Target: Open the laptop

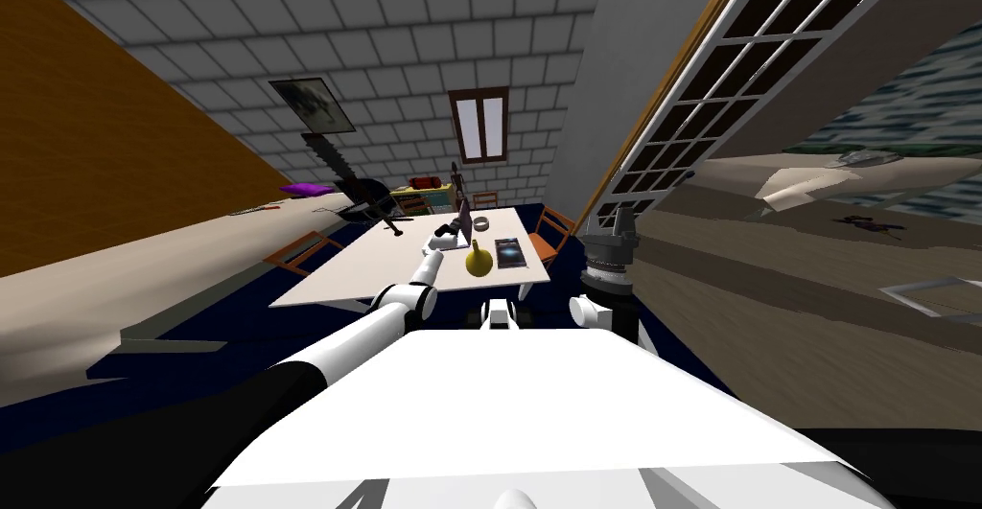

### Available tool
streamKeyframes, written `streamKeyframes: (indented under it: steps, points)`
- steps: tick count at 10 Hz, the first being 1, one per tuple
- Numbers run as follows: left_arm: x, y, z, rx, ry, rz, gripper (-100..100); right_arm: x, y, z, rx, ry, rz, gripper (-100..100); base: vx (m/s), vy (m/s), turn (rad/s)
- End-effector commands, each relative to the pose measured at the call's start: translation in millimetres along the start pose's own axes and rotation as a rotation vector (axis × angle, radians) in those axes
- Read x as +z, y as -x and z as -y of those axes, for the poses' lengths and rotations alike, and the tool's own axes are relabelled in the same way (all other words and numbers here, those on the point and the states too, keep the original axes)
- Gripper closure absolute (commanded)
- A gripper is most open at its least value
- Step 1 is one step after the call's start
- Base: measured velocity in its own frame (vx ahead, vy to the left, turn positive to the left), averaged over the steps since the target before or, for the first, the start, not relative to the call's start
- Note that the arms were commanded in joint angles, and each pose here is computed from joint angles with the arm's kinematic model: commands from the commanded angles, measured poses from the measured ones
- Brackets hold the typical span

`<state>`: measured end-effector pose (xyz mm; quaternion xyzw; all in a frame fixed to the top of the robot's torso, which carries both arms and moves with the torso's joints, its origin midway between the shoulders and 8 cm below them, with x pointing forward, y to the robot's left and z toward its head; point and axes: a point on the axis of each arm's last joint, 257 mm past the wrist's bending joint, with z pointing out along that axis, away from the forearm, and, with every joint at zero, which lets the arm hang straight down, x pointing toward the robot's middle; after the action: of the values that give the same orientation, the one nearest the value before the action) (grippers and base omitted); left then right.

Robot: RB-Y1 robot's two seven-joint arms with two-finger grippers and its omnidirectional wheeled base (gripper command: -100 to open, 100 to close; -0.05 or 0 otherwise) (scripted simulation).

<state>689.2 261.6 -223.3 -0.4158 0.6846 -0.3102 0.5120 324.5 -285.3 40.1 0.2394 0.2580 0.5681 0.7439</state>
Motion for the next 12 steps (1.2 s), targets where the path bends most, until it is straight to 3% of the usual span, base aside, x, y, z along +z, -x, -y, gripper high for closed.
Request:
streamKeyframes:
  steps: [1,4,5,6,7,10,11,12]
  points:
    - [-0.6,-19.9,1.1,-0.115,-0.013,-0.023,100,0.0,0.0,0.0,0.0,0.0,0.0,0,-0.031,0.188,-0.012]
    - [-1.8,-42.5,8.6,-0.268,-0.039,-0.05,100,0.0,0.0,0.0,0.0,0.0,0.0,0,-0.016,0.216,-0.022]
    - [1.7,-37.3,11.2,-0.23,-0.04,-0.041,100,0.0,0.0,0.0,0.0,0.0,0.0,0,-0.012,0.105,-0.018]
    - [0.9,-25.0,-3.7,-0.291,-0.038,-0.016,100,0.0,0.0,0.0,0.0,0.0,0.0,0,-0.03,0.078,-0.235]
    - [0.9,-25.0,-3.7,-0.291,-0.038,-0.016,100,0.1,-0.1,-0.1,0.0,0.0,0.0,0,-0.032,0.085,-0.204]
    - [-5.4,14.1,-51.5,-0.451,-0.027,0.068,100,0.1,-0.1,-0.1,0.0,0.0,0.0,0,-0.075,0.14,-0.397]
    - [-5.5,15.0,-50.4,-0.451,-0.032,0.07,100,0.1,-0.1,-0.1,0.0,0.0,0.0,0,-0.06,0.112,-0.166]
    - [-9.1,28.8,-66.3,-0.502,-0.032,0.102,100,0.0,0.0,0.0,0.0,0.0,0.0,0,-0.037,0.103,-0.228]
